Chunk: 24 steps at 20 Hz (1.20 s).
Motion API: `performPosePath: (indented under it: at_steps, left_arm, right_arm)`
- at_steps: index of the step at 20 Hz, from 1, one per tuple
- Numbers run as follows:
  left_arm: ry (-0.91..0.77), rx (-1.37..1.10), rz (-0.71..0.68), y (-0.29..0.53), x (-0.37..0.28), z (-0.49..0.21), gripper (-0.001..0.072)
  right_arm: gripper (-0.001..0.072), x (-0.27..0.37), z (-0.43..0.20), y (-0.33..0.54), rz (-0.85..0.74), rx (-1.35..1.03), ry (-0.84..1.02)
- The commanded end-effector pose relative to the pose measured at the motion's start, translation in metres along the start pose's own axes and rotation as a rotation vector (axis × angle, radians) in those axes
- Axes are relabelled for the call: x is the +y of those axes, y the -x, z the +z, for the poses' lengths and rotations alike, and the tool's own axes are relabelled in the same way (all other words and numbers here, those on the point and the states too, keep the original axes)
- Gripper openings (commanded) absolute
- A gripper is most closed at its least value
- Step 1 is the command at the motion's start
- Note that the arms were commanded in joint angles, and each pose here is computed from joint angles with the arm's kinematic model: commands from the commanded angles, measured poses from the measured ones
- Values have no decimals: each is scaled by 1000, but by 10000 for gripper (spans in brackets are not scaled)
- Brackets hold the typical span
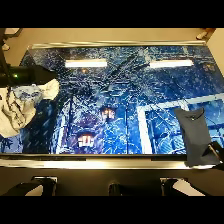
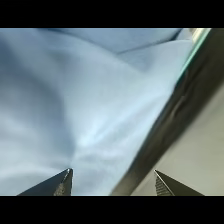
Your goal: Fold the shirts.
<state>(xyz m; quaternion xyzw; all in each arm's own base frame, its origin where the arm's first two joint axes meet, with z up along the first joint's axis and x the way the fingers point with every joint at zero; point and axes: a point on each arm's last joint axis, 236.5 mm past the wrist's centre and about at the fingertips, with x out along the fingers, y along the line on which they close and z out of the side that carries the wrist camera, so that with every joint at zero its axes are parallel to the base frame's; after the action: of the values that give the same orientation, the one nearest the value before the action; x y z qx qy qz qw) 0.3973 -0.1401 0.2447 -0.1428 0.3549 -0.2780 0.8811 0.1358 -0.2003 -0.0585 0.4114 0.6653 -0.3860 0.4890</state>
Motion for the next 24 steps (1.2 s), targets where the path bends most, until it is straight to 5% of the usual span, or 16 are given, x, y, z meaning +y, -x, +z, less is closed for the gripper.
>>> performPosePath:
  at_steps: [1, 5, 7, 9, 10, 11, 12, 15, 18, 24]
  left_arm:
    - [-20, -110, -4, 16, -12, 33, 27]
    - [-159, -311, 258, 36, 27, 89, 24]
    - [-169, -177, 560, 25, 97, 67, 25]
    - [-127, 128, 764, 4, 160, 4, 48]
    - [-50, 325, 757, -11, 174, -45, 166]
    - [52, 538, 699, -22, 173, -100, 595]
    - [136, 733, 625, -28, 166, -152, 705]
    - [174, 661, 531, -54, 155, -189, 703]
    - [184, 442, 546, -60, 152, -176, 705]
    - [178, 444, 542, -62, 150, -176, 706]
  right_arm:
    - [602, 4, 28, 61, 26, -119, 67]
    - [585, 124, 98, 259, 462, -745, 216]
    - [558, 209, 63, 324, 570, -949, 445]
    - [560, 289, -15, 304, 585, -884, 712]
    - [565, 314, -48, 277, 529, -819, 816]
    - [565, 331, -74, 240, 462, -722, 868]
    - [562, 344, -96, 202, 409, -603, 909]
    - [568, 339, -152, 113, 244, -240, 1028]
    - [616, 339, -160, 99, 197, -207, 1076]
    - [627, 325, -147, 97, 120, -223, 1071]
